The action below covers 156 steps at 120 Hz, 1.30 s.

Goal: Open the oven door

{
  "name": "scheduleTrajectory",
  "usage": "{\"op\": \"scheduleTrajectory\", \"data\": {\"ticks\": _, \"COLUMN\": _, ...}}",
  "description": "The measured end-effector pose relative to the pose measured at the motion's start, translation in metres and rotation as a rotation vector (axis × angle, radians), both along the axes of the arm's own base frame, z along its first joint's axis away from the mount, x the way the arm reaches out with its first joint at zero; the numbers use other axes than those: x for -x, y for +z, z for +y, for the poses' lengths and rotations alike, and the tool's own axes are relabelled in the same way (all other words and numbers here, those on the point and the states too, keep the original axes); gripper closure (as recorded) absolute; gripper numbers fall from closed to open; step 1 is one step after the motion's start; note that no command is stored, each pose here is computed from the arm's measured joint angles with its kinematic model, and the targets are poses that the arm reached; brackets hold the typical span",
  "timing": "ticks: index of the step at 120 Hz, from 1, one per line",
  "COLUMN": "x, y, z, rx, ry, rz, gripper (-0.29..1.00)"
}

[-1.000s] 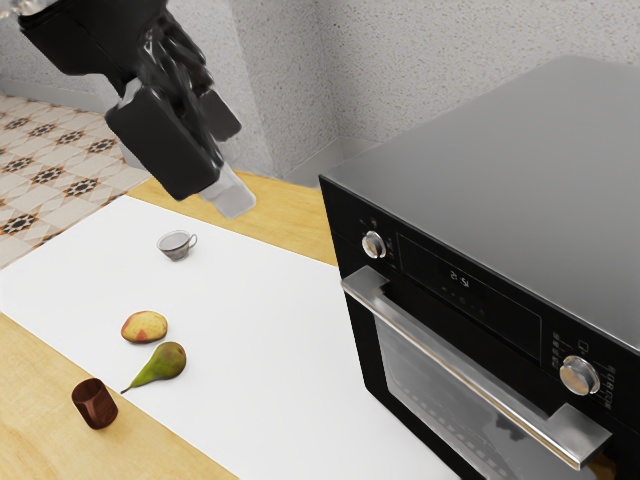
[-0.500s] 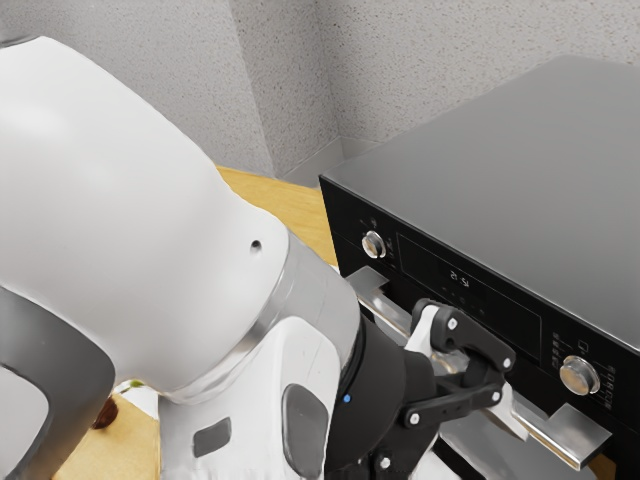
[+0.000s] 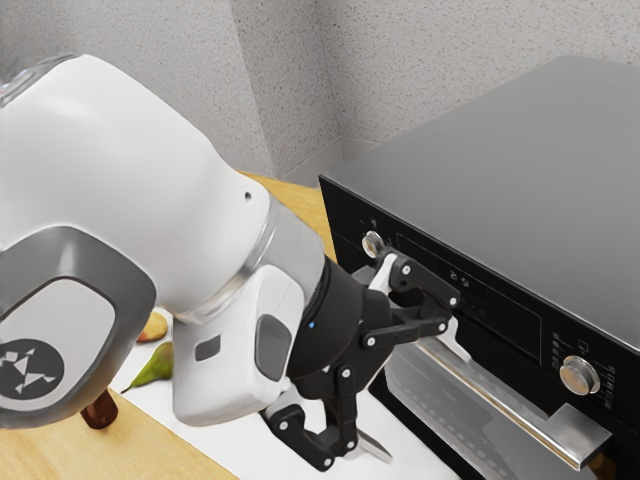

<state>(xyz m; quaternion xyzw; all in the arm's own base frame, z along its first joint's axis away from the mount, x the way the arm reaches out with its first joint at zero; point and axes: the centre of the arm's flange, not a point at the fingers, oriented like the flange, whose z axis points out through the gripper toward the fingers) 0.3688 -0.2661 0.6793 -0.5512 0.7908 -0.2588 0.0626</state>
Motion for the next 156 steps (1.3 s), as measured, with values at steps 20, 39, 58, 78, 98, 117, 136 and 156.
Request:
{"op": "scheduleTrajectory", "data": {"ticks": 20, "x": -0.016, "y": -0.022, "z": -0.001, "rx": -0.026, "ry": -0.046, "rz": 0.016, "gripper": 0.0}}
{"op": "scheduleTrajectory", "data": {"ticks": 39, "x": -0.028, "y": -0.036, "z": -0.002, "rx": -0.039, "ry": -0.08, "rz": 0.018, "gripper": 0.0}}
{"op": "scheduleTrajectory", "data": {"ticks": 58, "x": -0.038, "y": -0.044, "z": -0.002, "rx": -0.053, "ry": -0.105, "rz": 0.013, "gripper": 0.0}}
{"op": "scheduleTrajectory", "data": {"ticks": 78, "x": -0.048, "y": -0.054, "z": -0.003, "rx": -0.067, "ry": -0.128, "rz": 0.016, "gripper": 0.0}}
{"op": "scheduleTrajectory", "data": {"ticks": 98, "x": -0.052, "y": -0.058, "z": -0.004, "rx": -0.075, "ry": -0.144, "rz": 0.014, "gripper": 0.0}}
{"op": "scheduleTrajectory", "data": {"ticks": 117, "x": -0.044, "y": -0.072, "z": 0.0, "rx": -0.101, "ry": -0.154, "rz": 0.025, "gripper": -0.03}}
{"op": "scheduleTrajectory", "data": {"ticks": 136, "x": 0.312, "y": 0.26, "z": -0.024, "rx": -0.247, "ry": 0.007, "rz": -0.672, "gripper": 0.03}}
{"op": "scheduleTrajectory", "data": {"ticks": 156, "x": -0.13, "y": 0.16, "z": 0.301, "rx": -0.048, "ry": 0.865, "rz": 0.168, "gripper": 0.01}}
